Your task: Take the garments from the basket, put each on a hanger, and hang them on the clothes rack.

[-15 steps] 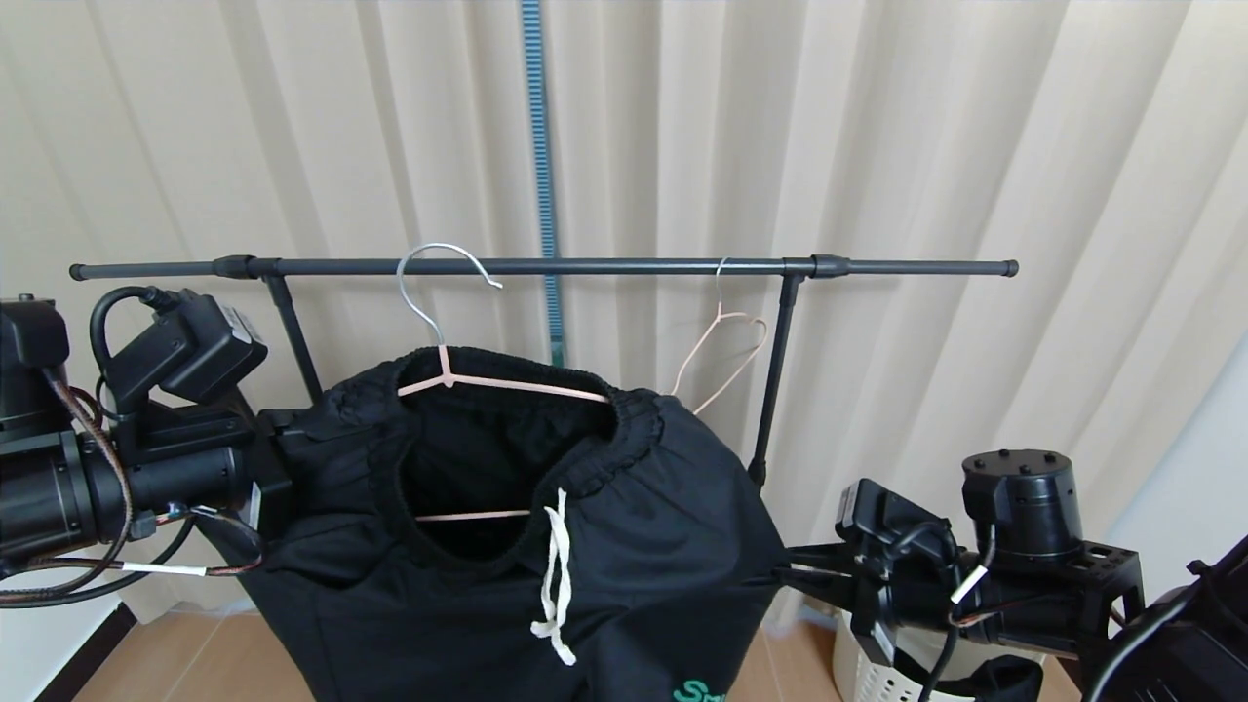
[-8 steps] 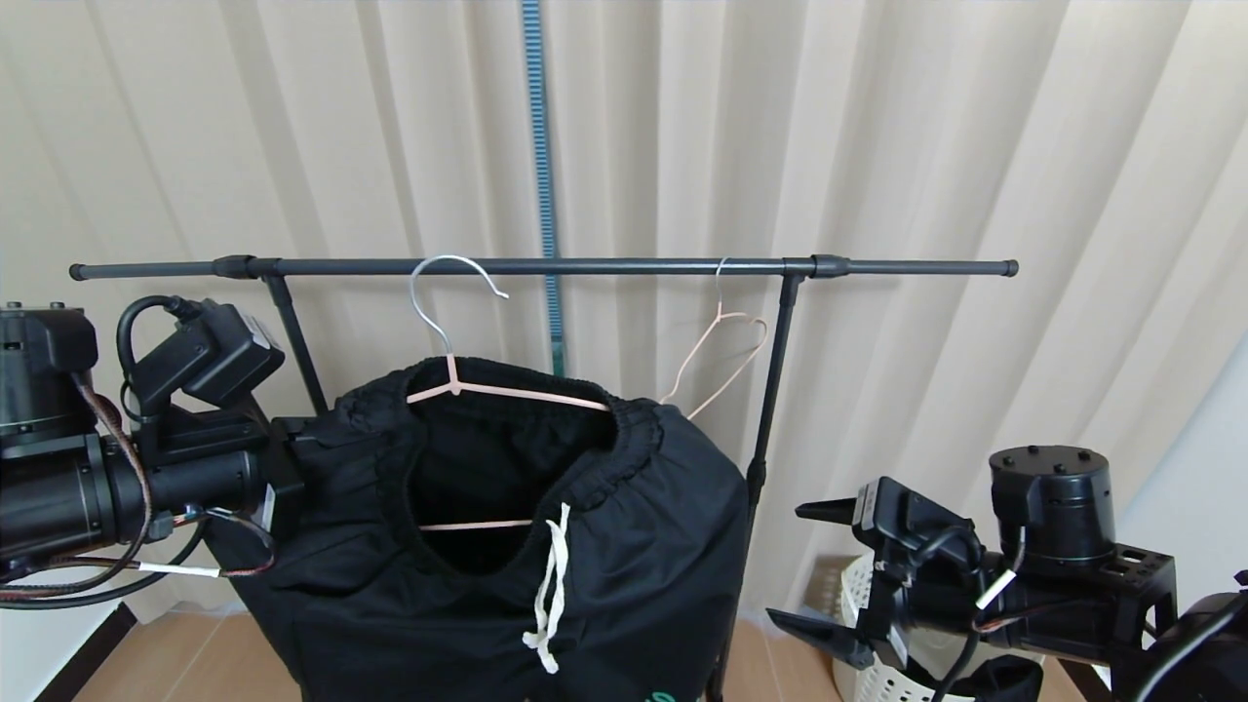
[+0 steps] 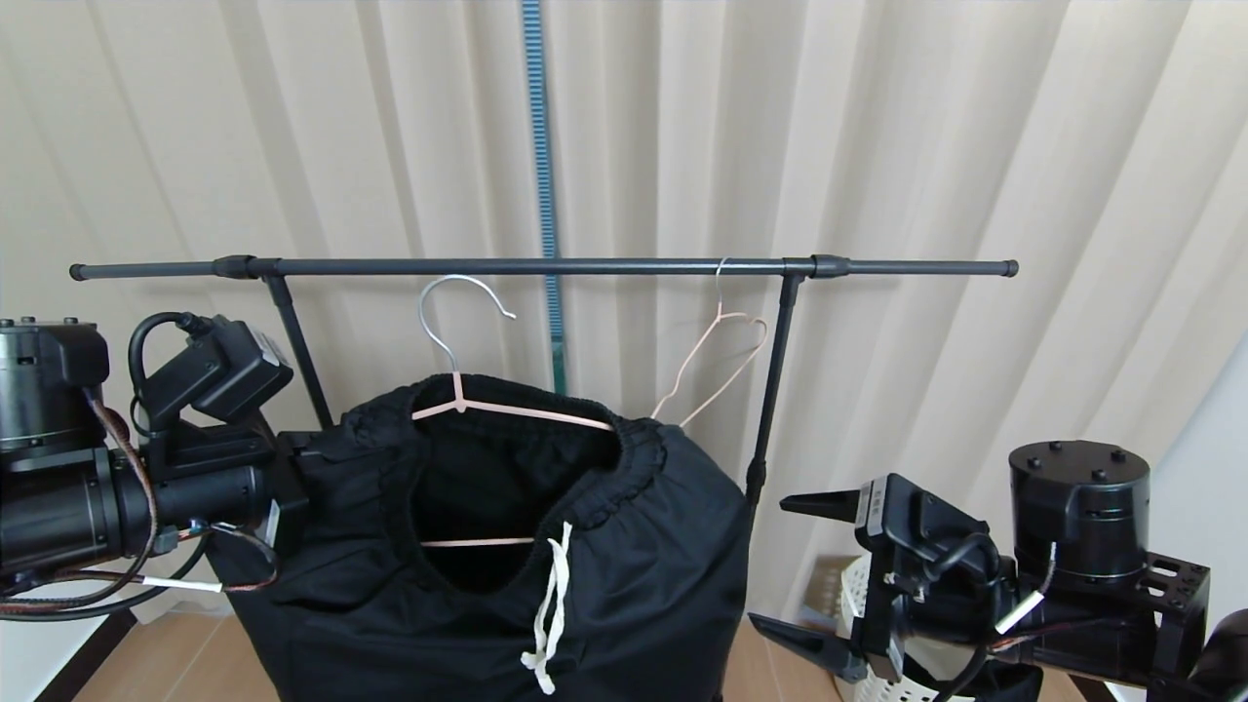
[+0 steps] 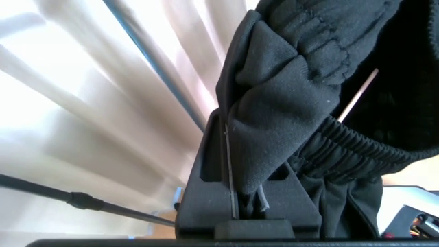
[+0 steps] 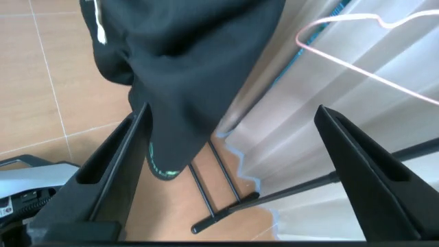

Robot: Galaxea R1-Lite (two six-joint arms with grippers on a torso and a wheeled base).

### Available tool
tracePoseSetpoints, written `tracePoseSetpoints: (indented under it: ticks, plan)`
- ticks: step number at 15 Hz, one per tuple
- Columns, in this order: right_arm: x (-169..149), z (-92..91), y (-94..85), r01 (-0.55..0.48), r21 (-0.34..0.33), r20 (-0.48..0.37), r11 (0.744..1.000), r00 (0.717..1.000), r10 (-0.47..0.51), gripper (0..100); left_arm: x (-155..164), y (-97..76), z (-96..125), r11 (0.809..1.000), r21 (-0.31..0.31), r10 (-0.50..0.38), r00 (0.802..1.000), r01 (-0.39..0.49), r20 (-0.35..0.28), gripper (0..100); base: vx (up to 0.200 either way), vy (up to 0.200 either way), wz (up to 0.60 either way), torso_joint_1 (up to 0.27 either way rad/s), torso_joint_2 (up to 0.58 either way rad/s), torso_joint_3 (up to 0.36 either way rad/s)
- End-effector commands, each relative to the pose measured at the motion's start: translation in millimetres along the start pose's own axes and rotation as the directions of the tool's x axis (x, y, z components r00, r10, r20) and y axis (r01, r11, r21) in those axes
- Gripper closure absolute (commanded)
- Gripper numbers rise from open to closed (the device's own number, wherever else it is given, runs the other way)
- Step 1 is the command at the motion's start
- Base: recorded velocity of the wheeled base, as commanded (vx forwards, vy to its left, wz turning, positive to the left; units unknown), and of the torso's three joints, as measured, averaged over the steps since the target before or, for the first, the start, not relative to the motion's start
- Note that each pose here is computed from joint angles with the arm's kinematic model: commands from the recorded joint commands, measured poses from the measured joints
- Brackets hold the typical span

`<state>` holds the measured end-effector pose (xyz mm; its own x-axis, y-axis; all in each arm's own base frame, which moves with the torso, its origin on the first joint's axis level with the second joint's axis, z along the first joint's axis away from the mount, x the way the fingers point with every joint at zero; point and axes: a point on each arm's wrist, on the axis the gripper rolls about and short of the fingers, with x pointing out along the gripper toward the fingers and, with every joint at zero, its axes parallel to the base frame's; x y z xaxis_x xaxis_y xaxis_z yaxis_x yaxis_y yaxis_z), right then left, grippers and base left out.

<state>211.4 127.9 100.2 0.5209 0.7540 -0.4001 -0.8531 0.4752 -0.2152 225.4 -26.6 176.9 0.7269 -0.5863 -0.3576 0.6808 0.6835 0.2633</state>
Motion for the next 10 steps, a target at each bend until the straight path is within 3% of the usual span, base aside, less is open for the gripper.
tracePoseSetpoints:
  ticks: [1, 10]
  plan:
    - [-4.2, 7.3, 2.8, 0.003, -0.015, 0.028, 1.0, 1.0, -0.003, 0, 1.6, -2.1, -2.2, 1.0, -0.003, -0.011, 1.0, 0.011, -0.006, 100, 0.0, 0.0, 0.0, 0.0, 0.0, 0.0]
    - [-13.0, 19.7, 1.2, 0.018, 0.007, 0.085, 1.0, 0.996, -0.018, 0, 8.0, -11.7, -13.7, 0.998, 0.001, -0.06, 0.997, 0.06, -0.044, 100, 0.0, 0.0, 0.0, 0.0, 0.0, 0.0]
